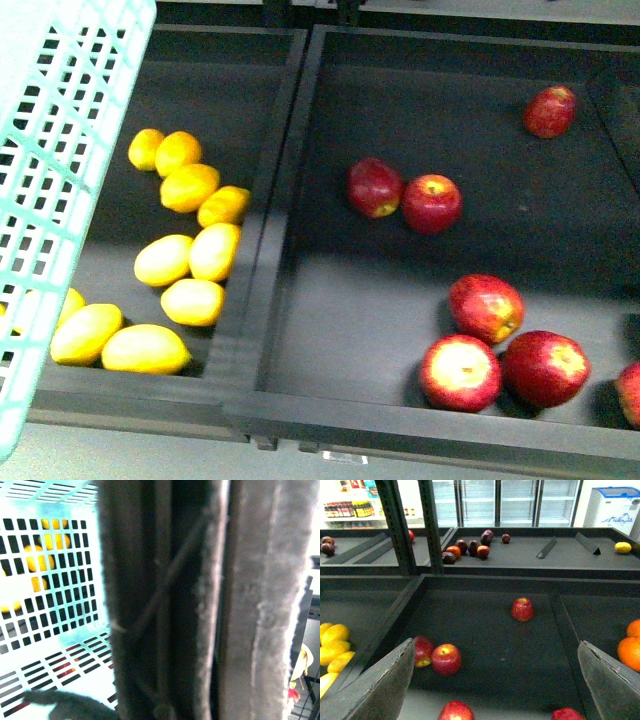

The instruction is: Pick lemon and mango into basket

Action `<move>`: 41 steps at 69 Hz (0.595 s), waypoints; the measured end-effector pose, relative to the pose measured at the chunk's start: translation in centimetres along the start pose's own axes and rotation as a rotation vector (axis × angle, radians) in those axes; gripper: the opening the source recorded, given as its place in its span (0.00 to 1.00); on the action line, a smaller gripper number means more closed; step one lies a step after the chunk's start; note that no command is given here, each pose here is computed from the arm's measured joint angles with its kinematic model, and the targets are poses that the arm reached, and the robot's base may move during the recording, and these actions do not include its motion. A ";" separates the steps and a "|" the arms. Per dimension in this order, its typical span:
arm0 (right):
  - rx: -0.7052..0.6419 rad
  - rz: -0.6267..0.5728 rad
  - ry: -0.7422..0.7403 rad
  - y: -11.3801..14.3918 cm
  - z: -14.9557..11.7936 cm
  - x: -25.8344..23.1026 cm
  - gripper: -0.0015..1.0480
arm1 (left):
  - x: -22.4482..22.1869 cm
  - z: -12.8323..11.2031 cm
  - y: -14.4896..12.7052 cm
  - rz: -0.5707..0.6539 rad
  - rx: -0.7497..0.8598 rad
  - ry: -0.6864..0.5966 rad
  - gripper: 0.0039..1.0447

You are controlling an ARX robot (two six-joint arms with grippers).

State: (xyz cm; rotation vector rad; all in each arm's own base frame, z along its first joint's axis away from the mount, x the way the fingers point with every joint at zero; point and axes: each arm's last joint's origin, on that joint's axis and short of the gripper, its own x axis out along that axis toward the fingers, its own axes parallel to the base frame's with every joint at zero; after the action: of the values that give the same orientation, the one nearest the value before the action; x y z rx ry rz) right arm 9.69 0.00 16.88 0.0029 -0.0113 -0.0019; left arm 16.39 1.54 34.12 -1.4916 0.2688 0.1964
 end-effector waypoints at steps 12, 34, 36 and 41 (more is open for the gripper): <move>0.000 0.001 0.000 0.0 0.0 0.0 0.92 | 0.0 0.0 0.0 0.000 0.000 -0.003 0.13; 0.000 -0.001 0.000 0.0 0.0 0.0 0.92 | 0.0 0.0 0.0 0.001 0.000 -0.001 0.13; 0.000 0.002 0.000 0.0 0.0 0.0 0.92 | 0.0 0.0 0.0 0.000 0.000 -0.001 0.13; 0.000 0.002 0.000 0.0 0.0 0.0 0.92 | 0.0 0.0 0.0 0.000 0.000 -0.001 0.13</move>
State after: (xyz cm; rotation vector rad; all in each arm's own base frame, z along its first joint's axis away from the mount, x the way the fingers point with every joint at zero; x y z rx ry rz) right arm 9.69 0.00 16.88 0.0025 -0.0113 0.0004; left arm 16.39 1.54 34.12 -1.4915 0.2679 0.1974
